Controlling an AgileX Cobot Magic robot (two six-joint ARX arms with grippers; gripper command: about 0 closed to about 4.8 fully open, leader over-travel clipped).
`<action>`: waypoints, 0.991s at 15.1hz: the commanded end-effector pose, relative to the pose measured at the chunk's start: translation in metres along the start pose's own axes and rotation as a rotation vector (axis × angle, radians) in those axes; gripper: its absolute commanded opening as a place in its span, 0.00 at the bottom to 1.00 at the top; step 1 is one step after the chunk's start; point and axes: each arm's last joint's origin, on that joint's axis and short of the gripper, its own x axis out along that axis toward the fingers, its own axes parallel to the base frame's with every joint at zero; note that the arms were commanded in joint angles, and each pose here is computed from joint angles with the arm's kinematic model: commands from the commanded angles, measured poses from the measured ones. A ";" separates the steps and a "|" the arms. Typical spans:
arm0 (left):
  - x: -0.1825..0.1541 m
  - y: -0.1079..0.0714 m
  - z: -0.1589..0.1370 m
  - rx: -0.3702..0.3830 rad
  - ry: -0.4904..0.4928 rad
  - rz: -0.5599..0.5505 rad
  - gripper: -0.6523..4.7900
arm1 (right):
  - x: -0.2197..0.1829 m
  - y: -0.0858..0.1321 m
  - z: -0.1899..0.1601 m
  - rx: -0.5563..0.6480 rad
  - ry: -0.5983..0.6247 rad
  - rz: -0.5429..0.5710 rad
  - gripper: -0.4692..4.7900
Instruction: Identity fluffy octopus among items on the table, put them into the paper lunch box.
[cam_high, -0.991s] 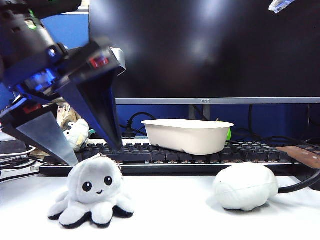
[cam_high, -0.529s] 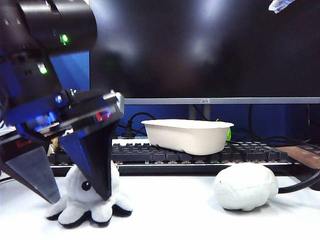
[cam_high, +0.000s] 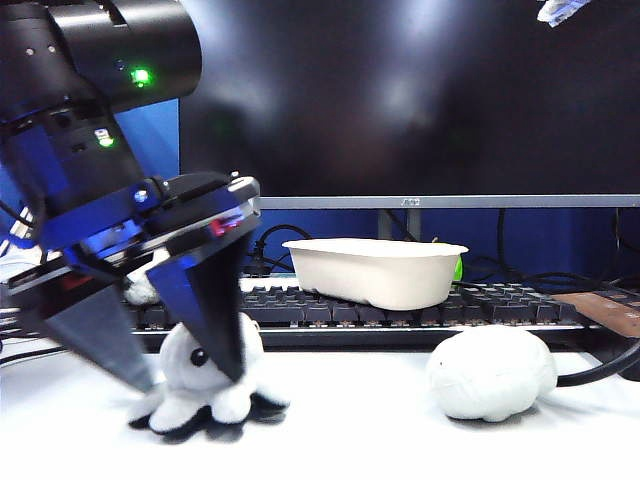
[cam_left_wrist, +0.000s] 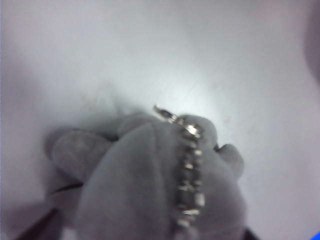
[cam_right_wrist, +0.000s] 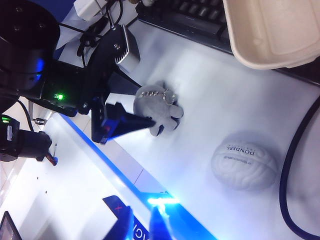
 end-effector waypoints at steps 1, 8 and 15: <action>0.000 -0.001 0.002 0.021 -0.020 -0.011 0.61 | -0.001 0.001 0.001 -0.016 -0.013 0.003 0.19; -0.001 -0.002 0.003 0.031 -0.023 -0.013 0.49 | -0.001 0.001 0.001 -0.016 -0.013 0.003 0.19; -0.022 -0.017 0.035 0.059 -0.139 -0.112 0.44 | -0.001 0.001 0.001 -0.016 -0.013 0.003 0.19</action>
